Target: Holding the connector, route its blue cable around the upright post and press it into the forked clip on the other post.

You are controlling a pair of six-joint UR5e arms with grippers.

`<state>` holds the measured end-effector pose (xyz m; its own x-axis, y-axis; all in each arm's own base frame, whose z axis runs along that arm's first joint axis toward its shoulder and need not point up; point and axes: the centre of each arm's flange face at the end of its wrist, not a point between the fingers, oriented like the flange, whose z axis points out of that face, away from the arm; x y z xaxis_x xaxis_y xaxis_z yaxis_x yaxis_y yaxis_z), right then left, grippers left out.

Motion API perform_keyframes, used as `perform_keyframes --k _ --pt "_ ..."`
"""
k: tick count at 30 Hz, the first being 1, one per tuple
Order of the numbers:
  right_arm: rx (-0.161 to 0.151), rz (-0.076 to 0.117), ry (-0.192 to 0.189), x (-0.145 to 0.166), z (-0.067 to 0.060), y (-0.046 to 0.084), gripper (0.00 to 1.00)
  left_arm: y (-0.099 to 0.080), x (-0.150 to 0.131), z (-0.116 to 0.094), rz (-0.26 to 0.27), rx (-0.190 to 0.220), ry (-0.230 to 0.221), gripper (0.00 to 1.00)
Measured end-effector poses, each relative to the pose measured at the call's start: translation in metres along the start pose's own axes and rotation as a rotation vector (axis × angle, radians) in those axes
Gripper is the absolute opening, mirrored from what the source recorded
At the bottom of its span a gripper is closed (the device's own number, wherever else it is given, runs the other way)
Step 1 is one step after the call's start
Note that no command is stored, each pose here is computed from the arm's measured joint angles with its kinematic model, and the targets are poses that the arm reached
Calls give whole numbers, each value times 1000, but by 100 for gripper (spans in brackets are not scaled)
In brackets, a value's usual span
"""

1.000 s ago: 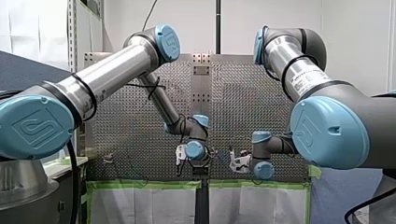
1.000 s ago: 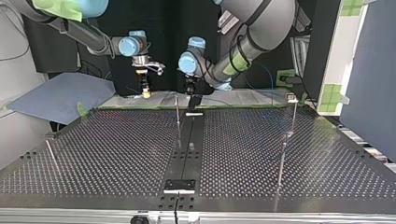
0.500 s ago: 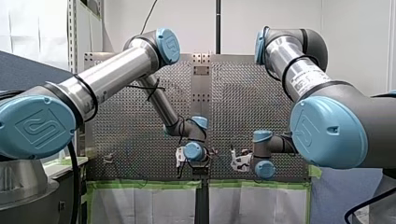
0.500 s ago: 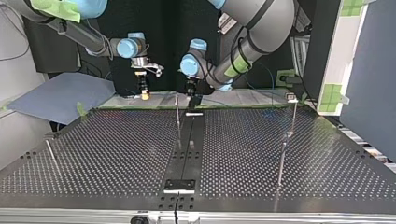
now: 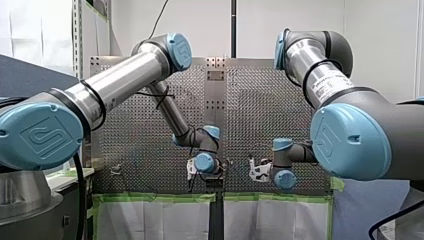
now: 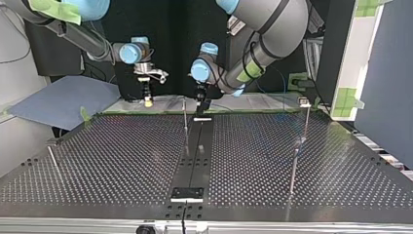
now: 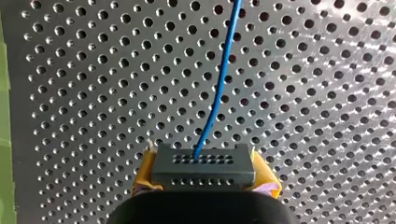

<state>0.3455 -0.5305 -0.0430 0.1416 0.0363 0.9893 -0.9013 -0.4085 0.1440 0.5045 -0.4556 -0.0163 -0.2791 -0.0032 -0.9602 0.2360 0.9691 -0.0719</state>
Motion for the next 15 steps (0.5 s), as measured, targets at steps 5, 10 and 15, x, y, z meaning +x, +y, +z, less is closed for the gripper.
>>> perform_keyframes --k 5,10,15 --pt "-4 2 1 2 6 4 0 4 0 3 -3 2 -2 2" --pt "-5 0 -5 4 10 7 0 11 -2 7 -7 -1 -4 2" --pt "-6 -1 -6 6 13 8 0 17 -4 12 -9 -3 -7 2"
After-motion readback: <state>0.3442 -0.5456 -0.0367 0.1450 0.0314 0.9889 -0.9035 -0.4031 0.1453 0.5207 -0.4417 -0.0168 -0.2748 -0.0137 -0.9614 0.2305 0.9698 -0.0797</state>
